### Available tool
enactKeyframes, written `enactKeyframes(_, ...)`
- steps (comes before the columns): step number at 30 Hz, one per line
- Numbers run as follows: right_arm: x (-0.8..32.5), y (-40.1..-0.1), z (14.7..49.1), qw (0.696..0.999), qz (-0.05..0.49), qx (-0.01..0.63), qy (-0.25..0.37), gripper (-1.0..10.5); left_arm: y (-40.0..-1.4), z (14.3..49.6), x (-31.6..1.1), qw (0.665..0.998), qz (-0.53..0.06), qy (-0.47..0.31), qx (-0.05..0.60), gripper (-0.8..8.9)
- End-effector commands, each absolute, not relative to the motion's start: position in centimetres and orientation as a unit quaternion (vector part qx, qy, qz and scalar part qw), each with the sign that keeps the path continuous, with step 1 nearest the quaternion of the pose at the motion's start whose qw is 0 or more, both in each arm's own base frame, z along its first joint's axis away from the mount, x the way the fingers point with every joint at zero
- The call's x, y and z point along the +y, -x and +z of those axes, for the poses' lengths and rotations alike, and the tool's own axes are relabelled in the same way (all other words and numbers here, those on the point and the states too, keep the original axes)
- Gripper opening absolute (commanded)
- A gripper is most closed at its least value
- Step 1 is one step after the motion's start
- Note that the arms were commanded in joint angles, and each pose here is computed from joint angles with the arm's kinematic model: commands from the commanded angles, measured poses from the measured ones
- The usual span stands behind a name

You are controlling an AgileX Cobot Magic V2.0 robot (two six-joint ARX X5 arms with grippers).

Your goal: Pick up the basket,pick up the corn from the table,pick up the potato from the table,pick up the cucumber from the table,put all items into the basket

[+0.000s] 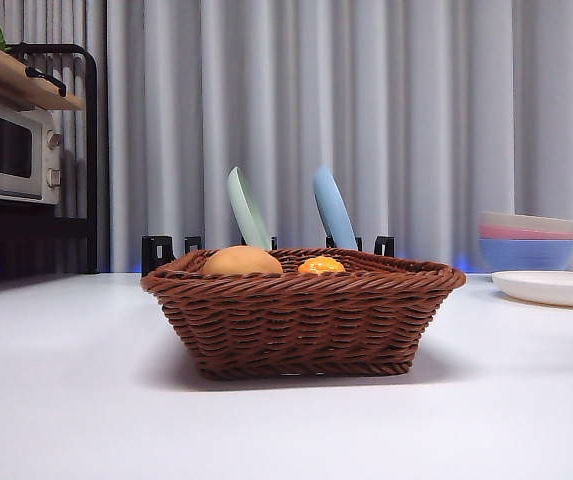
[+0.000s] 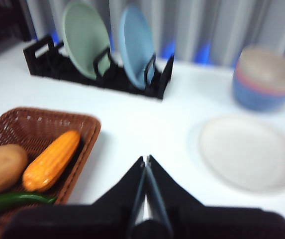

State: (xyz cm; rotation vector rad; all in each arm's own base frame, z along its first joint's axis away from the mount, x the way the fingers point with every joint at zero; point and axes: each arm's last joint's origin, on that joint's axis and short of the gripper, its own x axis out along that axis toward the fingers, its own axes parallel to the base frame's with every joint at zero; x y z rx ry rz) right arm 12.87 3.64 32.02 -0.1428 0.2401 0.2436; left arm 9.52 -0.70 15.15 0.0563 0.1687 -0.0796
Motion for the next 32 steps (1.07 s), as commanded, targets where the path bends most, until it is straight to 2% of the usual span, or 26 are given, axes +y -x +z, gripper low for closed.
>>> enactKeyframes(1,3.0,-12.1,31.0,0.984,0.112,0.085,0.106,-0.2,-9.6,14.7,-0.7,0.995,-0.037,-0.023,0.089,-0.03)
enactKeyframes(6,1.6,-10.1,26.6,0.99,0.115,-0.001,0.085,-0.2,-9.6,14.7,-0.7,0.995,-0.037,-0.023,0.089,-0.04)
enactKeyframes(9,0.9,-9.3,23.6,0.993,0.093,-0.013,0.077,-0.2,-9.6,14.7,-0.7,0.995,-0.037,-0.023,0.089,-0.03)
enactKeyframes(15,0.3,-9.3,18.9,0.997,0.06,0.01,0.053,-0.2,-9.6,14.7,-0.7,0.995,-0.037,-0.023,0.089,-0.04)
enactKeyframes(22,0.3,-9.7,15.5,0.997,0.061,0.048,0.017,-0.2,-9.6,14.7,-0.7,0.995,-0.037,-0.023,0.089,-0.03)
enactKeyframes(32,0.3,-9.6,14.9,0.995,0.059,0.083,-0.006,-0.2,-9.6,14.7,-0.7,0.995,-0.037,-0.023,0.089,-0.04)
